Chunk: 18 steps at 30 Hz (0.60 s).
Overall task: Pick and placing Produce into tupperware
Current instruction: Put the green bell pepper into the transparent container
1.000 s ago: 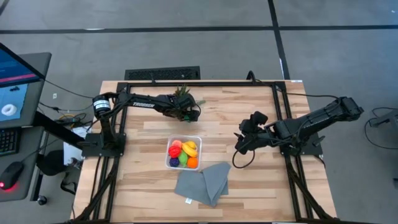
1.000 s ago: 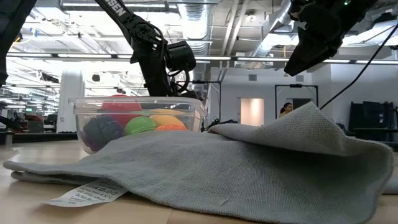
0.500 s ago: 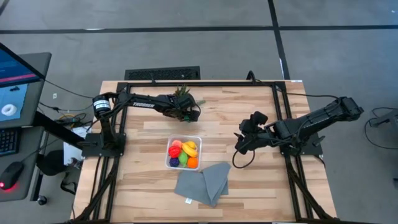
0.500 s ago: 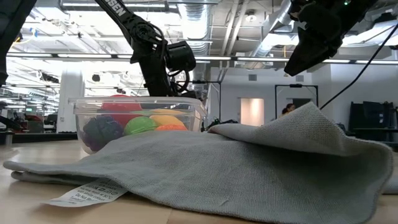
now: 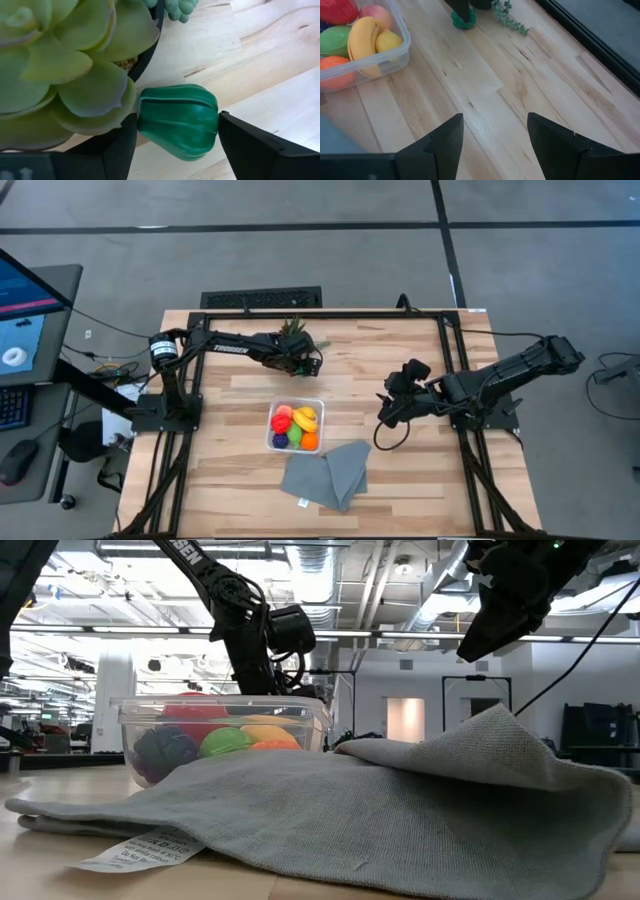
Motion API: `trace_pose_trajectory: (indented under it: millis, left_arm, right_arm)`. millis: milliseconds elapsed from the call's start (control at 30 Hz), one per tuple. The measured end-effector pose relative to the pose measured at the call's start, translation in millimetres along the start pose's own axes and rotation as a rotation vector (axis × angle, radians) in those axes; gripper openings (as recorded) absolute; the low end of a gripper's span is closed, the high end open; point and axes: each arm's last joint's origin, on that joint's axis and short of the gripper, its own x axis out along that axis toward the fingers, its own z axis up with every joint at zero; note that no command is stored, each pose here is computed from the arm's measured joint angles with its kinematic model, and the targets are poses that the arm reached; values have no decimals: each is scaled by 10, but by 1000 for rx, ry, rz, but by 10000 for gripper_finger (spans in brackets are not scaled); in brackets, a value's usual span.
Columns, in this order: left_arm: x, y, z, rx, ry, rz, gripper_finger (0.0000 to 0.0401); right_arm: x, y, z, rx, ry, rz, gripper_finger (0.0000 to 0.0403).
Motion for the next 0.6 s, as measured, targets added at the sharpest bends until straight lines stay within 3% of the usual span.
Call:
trace_pose_trajectory:
  millis: [600]
  left_arm:
    - [-5, -36, -49, 24, 0, 0, 237]
  right_arm:
    - [-1, 1, 0, 2, 1, 2, 245]
